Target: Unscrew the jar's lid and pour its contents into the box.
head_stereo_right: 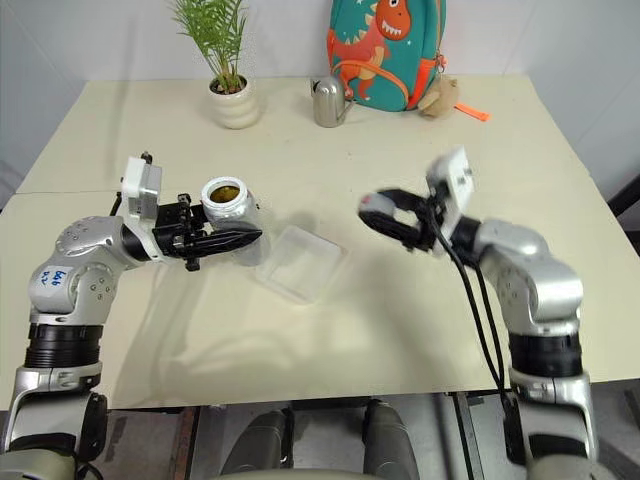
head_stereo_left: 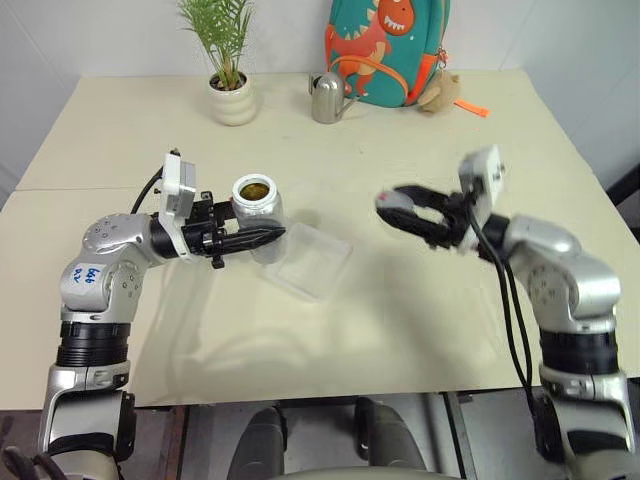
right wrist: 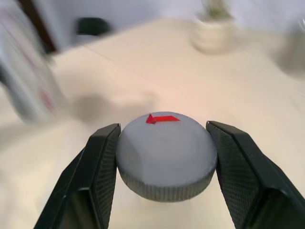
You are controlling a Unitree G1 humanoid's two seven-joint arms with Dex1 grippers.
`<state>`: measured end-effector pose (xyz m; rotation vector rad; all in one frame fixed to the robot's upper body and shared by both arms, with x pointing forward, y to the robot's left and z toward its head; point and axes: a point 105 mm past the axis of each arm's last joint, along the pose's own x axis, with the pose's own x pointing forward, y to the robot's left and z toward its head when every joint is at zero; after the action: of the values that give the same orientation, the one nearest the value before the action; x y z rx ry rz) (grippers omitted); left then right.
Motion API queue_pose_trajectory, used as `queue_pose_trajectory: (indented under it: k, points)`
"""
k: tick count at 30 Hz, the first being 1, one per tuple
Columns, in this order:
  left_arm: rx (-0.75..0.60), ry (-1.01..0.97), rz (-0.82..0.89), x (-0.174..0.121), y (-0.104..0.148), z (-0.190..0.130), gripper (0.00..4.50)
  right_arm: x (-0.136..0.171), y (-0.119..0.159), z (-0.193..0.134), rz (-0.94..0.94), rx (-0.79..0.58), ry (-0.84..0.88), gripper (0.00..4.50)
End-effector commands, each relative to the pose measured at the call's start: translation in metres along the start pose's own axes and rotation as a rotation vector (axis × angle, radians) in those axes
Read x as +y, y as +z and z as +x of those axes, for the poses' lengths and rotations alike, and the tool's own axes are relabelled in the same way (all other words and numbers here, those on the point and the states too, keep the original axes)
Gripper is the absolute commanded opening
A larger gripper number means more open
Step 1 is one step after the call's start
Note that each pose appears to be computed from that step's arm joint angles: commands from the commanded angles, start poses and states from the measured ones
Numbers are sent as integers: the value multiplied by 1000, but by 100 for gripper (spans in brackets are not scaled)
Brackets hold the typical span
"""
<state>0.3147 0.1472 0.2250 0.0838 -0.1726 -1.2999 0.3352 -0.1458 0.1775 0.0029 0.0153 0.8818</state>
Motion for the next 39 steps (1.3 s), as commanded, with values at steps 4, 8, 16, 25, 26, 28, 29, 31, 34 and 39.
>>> queue_pose_trajectory:
  k: [4,8,16,25,26,28,29,31,34,39]
  points:
    - [-19,-14,29,2,14,1,193,-23,-17,-13,-47,-95,-216,258]
    - [-20,-19,23,3,15,2,193,-33,-29,-22,-34,-97,-285,258]
    - [-20,-28,17,4,16,4,193,-33,-24,-36,-54,-95,-276,448]
    - [104,40,112,26,11,2,193,9,30,-42,-127,-44,-2,448]
    - [136,67,150,33,11,1,193,12,33,-42,-146,-35,13,448]
    - [233,124,229,46,7,1,193,14,36,-40,-173,-28,25,448]
    - [271,146,279,51,6,2,193,14,38,-39,-182,-32,23,448]
    - [306,195,367,60,9,5,193,15,39,-37,-183,-36,23,448]
    - [311,267,587,69,19,13,193,17,36,-36,-180,-35,24,448]
    - [392,249,1038,61,19,29,193,19,33,-36,-171,-30,24,448]
